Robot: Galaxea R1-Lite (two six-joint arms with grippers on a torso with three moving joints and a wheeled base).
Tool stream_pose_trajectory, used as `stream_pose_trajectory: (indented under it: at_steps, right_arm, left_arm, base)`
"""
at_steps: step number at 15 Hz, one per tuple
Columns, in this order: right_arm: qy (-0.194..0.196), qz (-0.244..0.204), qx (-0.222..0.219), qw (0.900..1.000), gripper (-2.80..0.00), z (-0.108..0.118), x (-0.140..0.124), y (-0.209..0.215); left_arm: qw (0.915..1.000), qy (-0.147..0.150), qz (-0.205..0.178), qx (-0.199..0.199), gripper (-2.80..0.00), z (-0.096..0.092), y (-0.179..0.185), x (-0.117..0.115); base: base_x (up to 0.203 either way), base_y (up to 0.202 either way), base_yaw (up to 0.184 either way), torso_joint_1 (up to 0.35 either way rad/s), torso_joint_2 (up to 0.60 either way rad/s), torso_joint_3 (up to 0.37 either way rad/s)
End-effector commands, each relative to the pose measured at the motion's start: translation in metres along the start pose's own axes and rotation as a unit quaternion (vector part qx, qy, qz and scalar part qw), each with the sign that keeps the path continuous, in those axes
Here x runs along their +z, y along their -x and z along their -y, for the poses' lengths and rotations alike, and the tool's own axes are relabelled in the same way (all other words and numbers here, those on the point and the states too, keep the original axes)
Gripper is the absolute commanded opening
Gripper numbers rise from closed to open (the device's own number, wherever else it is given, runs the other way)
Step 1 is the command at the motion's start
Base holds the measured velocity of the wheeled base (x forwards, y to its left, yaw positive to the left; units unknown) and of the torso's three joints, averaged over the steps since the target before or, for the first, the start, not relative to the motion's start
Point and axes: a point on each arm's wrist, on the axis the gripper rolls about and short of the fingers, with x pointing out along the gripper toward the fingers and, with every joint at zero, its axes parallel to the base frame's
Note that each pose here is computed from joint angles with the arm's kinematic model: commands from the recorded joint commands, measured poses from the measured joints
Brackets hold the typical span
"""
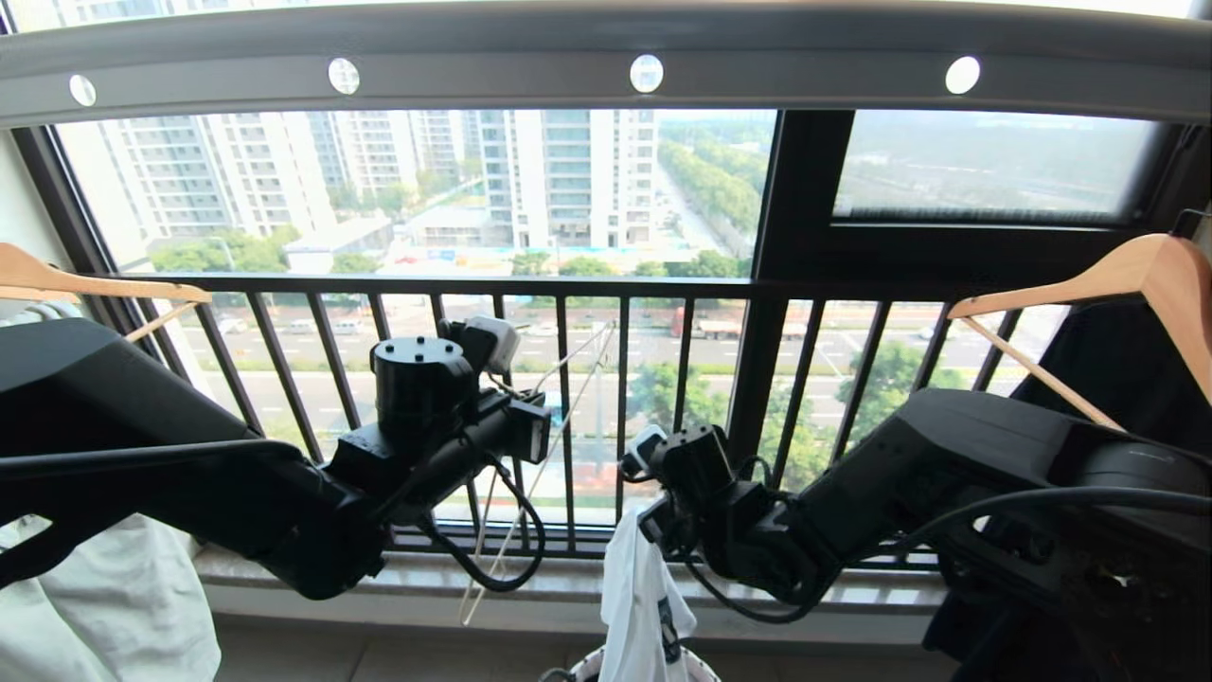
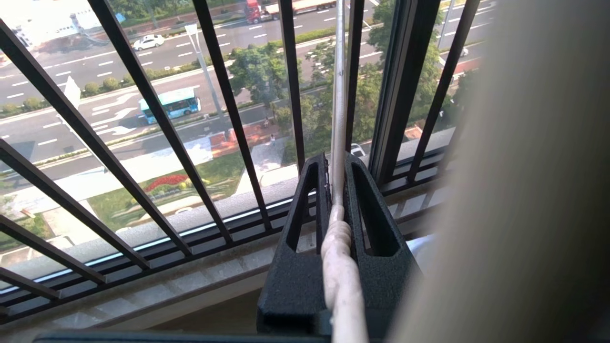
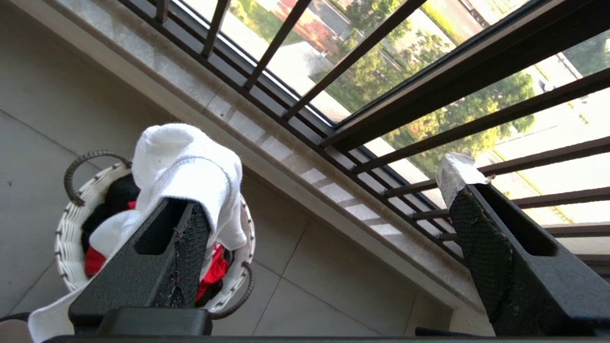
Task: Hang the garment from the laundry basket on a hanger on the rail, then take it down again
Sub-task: Put clothes in the basket
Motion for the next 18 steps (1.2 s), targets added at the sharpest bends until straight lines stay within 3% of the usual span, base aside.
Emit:
stream_pose_trajectory:
  at_steps: [1, 4, 6, 9, 12, 16, 17, 18]
  right_arm:
    - [0.053, -0.016, -0.010, 0.998, 0.00, 0.010, -0.005, -0.019]
    - [0.090, -0.057, 0.019, 0.994, 0.00, 0.024, -0.004, -0.024]
    - [0.108, -0.100, 0.072, 0.986, 0.00, 0.030, 0.004, -0.015]
    - [0.112, -0.118, 0.120, 0.979, 0.00, 0.036, 0.028, -0.016]
    - [0.120, -0.171, 0.171, 0.963, 0.00, 0.038, 0.032, -0.016]
    - [0.102, -0.188, 0.179, 0.960, 0.00, 0.043, 0.025, 0.000]
    - [0.098, -0.194, 0.180, 0.959, -2.80, 0.044, 0.020, 0.007]
    - [0.089, -0.193, 0.178, 0.961, -2.80, 0.046, 0.017, 0.015]
  left_arm:
    - [1.0000, -0.001, 0.001, 0.001, -2.80, 0.000, 0.000, 0.000]
    - [1.0000, 0.000, 0.007, 0.001, -2.80, -0.001, 0.002, 0.003]
    - [1.0000, 0.000, 0.007, 0.002, -2.80, -0.001, 0.002, 0.003]
    - [0.9999, -0.001, 0.008, 0.008, -2.80, -0.006, 0.001, 0.004]
    - [0.9998, -0.002, 0.014, 0.010, -2.80, -0.007, 0.003, 0.008]
    - [0.9998, -0.001, 0.014, 0.012, -2.80, -0.009, 0.004, 0.009]
    - [0.9999, -0.002, 0.008, 0.012, -2.80, -0.009, 0.004, 0.008]
    - [0.9999, -0.003, 0.003, 0.011, -2.80, -0.009, 0.006, 0.008]
  base:
    - [0.000, 0.000, 0.000, 0.000, 0.00, 0.000]
    - [0.000, 0.000, 0.000, 0.000, 0.00, 0.000]
    - [0.000, 0.000, 0.000, 0.000, 0.00, 0.000]
    - [0.000, 0.000, 0.000, 0.000, 0.00, 0.000]
    - [0.000, 0.000, 0.000, 0.000, 0.00, 0.000]
    - [0.000, 0.000, 0.000, 0.000, 0.00, 0.000]
    - [0.000, 0.000, 0.000, 0.000, 0.00, 0.000]
    - [0.000, 0.000, 0.000, 0.000, 0.00, 0.000]
